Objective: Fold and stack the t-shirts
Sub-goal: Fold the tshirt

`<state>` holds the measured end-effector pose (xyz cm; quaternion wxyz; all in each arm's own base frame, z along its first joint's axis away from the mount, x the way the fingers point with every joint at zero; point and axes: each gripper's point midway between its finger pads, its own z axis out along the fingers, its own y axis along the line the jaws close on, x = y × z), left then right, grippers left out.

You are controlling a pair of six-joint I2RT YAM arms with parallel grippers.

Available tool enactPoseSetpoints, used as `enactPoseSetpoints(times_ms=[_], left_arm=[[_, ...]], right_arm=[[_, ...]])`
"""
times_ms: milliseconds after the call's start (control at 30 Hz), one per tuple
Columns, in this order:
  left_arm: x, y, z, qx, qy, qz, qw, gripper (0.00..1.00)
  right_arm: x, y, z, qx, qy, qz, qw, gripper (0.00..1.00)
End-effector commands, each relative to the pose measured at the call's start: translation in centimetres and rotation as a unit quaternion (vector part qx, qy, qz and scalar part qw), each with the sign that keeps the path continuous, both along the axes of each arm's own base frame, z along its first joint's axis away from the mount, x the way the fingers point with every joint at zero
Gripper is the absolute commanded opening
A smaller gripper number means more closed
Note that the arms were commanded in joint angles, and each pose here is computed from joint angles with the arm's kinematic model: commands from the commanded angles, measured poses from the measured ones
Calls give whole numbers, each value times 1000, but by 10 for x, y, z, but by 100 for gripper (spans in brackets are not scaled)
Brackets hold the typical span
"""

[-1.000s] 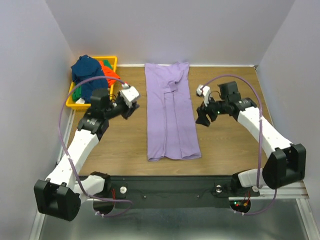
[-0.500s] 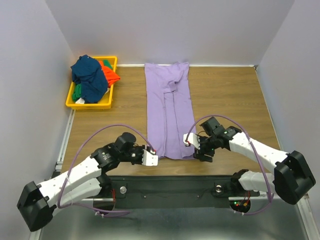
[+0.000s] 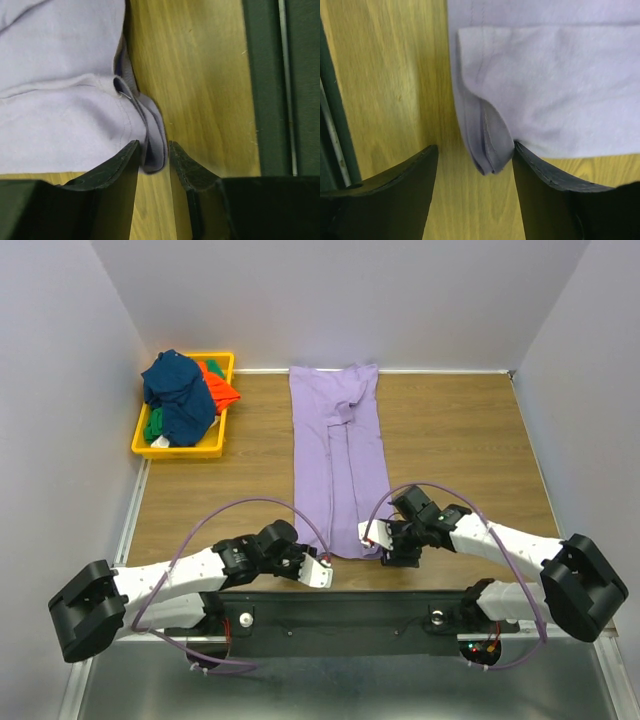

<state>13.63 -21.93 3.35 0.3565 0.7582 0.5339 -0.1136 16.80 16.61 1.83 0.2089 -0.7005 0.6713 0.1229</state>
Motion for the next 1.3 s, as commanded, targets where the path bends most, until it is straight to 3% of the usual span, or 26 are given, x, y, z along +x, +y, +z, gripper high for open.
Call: enactPoseSetpoints(times_ms=[0,267,367,500,533,600,667,700,767,800,1033,1267], left_arm=[[16,-4,2,-7,-44,9,999,43],[13,-4,-6,5,-48,-11,999,49],[13,-9,13,-24,-57,-12,998,52],[5,-11,32,-53,-59,-31,996,64],[4,-12,36,-59,-62,-32,996,65],[6,-11,43,-68,-71,-25,995,69],[5,-8,42,-62,-68,-25,995,69],[4,-7,40,-59,-64,-26,996,69],[2,-6,38,-55,-62,-31,996,70],[1,-6,36,-53,-59,-34,996,70],[3,-10,24,-37,-54,-43,997,70],[0,-8,5,-10,-50,-66,996,68]], right_arm=[[9,-3,-15,-22,-38,18,999,63],[4,-1,-19,-29,-44,35,998,38],[5,-1,-16,-27,-49,31,998,22],[6,-3,-11,-29,-57,28,998,10],[7,-4,-9,-30,-59,24,998,11],[12,-9,-6,-41,-68,8,997,45],[16,-10,2,-40,-83,0,996,63],[19,-12,4,-44,-90,1,995,84],[19,-12,6,-47,-92,7,995,88],[17,-10,7,-42,-91,18,995,100],[5,2,9,-13,-86,82,993,97],[-9,4,-3,-13,-71,128,989,81]])
